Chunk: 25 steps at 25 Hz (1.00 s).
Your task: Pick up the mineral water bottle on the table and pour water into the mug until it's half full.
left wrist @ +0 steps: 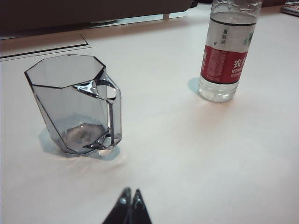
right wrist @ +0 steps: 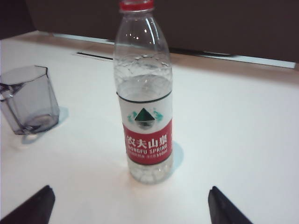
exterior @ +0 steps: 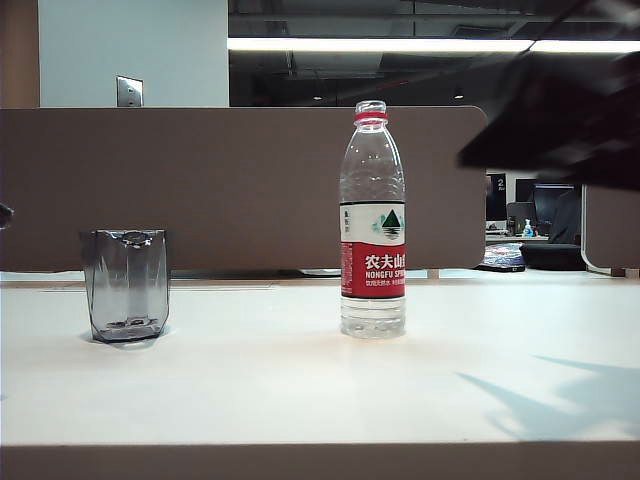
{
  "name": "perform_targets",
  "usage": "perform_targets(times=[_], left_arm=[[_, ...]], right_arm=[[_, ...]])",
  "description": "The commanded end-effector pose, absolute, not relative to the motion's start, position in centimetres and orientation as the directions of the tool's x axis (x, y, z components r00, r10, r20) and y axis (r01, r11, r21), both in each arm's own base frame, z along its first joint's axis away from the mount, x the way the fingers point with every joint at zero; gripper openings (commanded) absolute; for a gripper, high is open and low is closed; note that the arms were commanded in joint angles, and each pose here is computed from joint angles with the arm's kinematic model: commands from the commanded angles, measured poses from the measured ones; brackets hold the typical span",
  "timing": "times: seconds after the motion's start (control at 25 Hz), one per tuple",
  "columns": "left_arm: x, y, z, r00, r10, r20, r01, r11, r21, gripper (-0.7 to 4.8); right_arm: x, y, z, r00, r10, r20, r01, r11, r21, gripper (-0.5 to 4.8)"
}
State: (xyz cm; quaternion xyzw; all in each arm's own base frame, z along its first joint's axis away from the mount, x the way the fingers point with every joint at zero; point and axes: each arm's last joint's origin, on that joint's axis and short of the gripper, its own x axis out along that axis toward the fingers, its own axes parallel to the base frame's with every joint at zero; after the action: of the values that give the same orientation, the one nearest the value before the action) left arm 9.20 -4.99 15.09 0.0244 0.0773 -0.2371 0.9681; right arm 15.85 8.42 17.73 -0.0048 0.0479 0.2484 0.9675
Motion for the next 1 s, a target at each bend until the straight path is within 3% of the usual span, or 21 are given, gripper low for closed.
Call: perform_targets(times=[0.04,0.36,1.0], left_arm=[[9.2,-5.0,15.3,0.877,-0.457,-0.151,0.464,0.886,0.010,-0.05],[9.2,-5.0,15.3,0.877,-0.457,-0.150,0.464,0.886,0.010,-0.05],[9.2,-5.0,15.3,0.877,-0.457,-0.151,0.464,0.886,0.010,-0.05]], right_arm=[[19.5,10.5,18.2,0.857,0.515,-0.025,-0.515,0.857,-0.015,4.79],[26.3,14.1,14.8,0.851,0.521,-0.072,-0.523,0.852,-0.011,4.79],[31.5,16.7,12.6,0.872,0.484,-0.071,-0.486,0.874,0.001,4.79]])
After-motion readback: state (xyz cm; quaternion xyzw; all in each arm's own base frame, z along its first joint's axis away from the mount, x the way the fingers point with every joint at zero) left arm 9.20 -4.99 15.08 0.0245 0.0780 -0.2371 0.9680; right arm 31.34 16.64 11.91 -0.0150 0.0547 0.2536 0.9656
